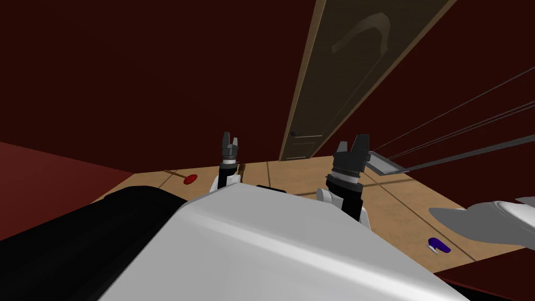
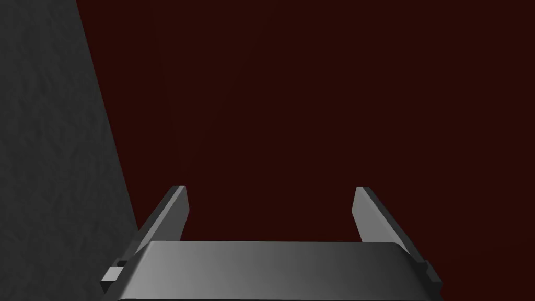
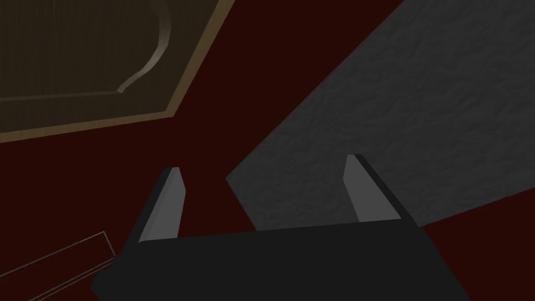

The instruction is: Pull the door open

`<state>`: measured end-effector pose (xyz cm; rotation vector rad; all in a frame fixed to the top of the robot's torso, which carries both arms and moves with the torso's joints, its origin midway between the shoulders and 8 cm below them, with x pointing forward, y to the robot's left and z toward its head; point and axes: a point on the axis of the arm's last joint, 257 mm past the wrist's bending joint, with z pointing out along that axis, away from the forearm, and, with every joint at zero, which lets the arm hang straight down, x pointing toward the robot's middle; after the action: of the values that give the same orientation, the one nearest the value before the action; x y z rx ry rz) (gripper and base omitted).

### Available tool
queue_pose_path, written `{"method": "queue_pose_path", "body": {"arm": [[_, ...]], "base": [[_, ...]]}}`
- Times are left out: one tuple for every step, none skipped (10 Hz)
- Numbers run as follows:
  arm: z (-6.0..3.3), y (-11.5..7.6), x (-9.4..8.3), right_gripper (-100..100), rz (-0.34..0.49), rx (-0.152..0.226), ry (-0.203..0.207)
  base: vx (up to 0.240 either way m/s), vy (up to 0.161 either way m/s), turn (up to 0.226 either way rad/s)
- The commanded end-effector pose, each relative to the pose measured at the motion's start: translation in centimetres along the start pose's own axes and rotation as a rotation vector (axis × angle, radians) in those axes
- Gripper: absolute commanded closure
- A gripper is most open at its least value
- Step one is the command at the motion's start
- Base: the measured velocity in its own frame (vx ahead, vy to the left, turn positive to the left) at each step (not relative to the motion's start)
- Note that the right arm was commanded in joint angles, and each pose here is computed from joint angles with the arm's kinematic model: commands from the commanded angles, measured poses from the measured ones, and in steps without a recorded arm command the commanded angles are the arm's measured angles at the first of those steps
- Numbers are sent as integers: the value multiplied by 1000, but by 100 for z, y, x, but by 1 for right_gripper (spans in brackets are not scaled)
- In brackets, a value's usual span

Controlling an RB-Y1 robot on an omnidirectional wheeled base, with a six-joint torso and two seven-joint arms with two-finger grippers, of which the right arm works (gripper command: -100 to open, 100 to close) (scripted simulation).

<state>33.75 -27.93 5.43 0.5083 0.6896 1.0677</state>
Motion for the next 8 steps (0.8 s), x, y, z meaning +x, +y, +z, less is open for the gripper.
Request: {"method": "queue_pose_path", "body": {"arm": [[-26,-132,46,-100,13,18,13],[-40,-199,69,-100,20,27,19],[-55,-266,91,-100,27,37,25],[-78,-361,121,-100,36,50,33],[-102,-456,151,-100,45,64,41],[-129,-557,181,-100,54,79,50],[-162,-676,215,-100,65,96,59],[-179,-752,238,-100,75,105,67]], "base": [[49,-12,84],[68,-33,95],[78,-27,61],[81,-24,62],[76,-17,89],[84,-26,118],[89,-41,110],[91,-42,101]]}}
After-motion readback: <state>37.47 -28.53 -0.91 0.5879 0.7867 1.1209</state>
